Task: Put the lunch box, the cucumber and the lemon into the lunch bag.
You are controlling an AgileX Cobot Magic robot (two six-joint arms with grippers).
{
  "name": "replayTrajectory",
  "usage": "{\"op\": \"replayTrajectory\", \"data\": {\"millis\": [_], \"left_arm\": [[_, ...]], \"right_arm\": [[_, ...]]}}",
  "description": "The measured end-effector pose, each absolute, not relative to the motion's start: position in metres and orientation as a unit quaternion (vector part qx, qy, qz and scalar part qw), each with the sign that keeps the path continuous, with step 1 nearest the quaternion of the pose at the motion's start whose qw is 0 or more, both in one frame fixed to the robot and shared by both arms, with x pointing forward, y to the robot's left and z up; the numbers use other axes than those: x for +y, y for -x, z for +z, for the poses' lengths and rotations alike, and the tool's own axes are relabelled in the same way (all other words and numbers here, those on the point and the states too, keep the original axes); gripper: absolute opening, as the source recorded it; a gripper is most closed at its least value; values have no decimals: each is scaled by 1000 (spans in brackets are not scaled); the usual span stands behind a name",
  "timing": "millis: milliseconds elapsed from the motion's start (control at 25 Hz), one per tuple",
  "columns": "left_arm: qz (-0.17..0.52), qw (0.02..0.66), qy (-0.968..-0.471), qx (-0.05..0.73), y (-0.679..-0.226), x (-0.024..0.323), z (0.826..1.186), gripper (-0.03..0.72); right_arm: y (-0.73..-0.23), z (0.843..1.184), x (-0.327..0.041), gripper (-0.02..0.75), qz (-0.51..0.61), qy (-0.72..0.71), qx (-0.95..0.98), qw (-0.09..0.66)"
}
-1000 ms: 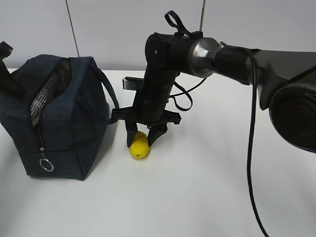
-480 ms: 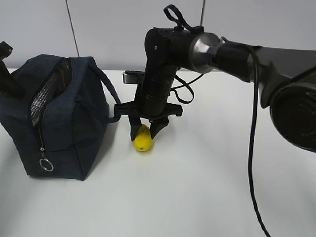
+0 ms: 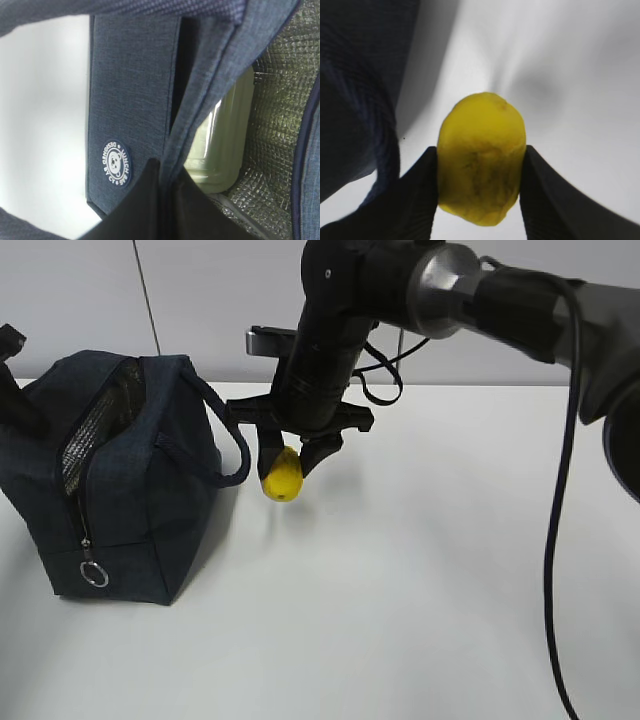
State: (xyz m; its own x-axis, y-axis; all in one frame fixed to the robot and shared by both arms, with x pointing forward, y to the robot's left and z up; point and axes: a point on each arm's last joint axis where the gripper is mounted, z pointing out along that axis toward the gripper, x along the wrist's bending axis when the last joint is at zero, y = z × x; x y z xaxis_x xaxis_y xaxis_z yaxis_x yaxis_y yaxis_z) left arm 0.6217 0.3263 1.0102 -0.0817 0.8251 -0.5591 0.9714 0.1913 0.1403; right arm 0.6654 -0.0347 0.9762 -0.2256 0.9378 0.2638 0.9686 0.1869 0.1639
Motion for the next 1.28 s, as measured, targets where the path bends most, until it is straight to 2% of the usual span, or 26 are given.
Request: {"op": "replayTrajectory", "data": {"millis": [440,760,1040,1280], "left_arm": [[-135,270,-621,723,-622,326,1010,-13],[-135,271,-623,722,-622,326,1010,-13],[-146,290,-615,718,-623,323,1013,-13],[-154,299,-614,714,-623,321,1014,-13]], "right_arm": [[-653,1036,-40,351,-204,608,-767,36],[-641,1092,-30,351,-299,582,-751,92],[-641,1103,-10,351,-394,546,-722,163],[-650,1072,10,351,-396,553,-709,185]]}}
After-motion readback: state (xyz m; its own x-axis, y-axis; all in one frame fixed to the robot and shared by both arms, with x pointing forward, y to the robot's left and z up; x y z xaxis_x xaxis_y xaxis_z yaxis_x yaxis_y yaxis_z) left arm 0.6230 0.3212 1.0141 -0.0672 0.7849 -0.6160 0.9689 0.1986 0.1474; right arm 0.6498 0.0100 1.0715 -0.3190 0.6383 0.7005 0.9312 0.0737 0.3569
